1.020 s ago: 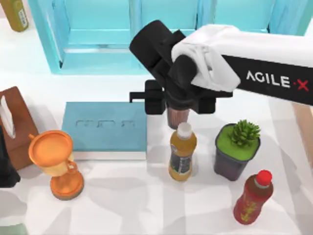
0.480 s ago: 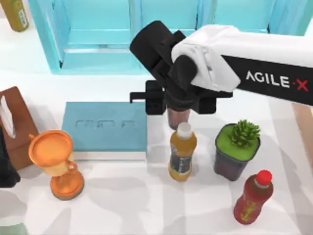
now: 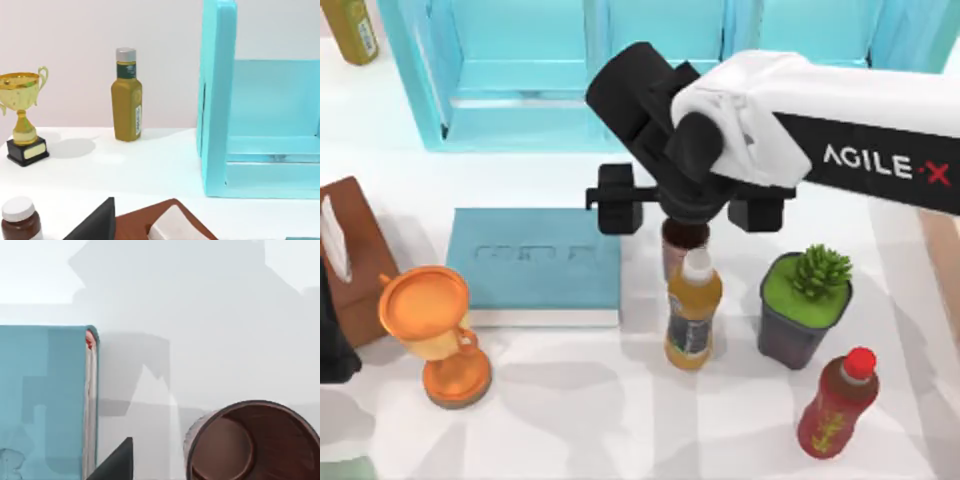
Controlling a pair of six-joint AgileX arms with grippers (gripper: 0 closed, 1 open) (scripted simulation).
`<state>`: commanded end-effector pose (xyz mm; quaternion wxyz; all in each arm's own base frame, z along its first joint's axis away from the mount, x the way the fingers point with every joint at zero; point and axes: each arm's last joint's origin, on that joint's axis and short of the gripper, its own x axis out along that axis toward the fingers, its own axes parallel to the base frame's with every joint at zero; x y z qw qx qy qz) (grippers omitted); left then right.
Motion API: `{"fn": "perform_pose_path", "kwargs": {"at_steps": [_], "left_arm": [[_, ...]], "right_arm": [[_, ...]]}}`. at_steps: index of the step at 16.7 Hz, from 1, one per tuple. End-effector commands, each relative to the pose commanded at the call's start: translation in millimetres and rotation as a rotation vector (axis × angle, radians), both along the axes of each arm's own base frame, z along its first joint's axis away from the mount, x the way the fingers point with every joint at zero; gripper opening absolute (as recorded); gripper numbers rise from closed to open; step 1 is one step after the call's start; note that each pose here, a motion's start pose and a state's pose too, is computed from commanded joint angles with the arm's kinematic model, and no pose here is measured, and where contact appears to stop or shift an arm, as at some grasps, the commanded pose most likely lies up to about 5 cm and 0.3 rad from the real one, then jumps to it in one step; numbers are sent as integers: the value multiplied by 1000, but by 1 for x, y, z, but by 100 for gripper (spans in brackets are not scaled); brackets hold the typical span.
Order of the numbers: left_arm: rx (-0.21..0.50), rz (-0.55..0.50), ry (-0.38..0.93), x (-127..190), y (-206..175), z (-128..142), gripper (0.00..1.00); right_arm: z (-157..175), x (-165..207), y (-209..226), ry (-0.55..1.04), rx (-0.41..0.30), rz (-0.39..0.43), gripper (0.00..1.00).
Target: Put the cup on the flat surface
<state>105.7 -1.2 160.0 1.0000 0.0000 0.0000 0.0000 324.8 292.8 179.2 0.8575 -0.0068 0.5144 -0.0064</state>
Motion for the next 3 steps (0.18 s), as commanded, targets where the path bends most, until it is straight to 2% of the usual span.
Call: {"fn": "perform_pose_path", "kwargs": {"at_steps": [3], "left_arm": [[0,0,0,0,0,0,100]], "right_arm": [[0,0,0,0,0,0,100]]}}
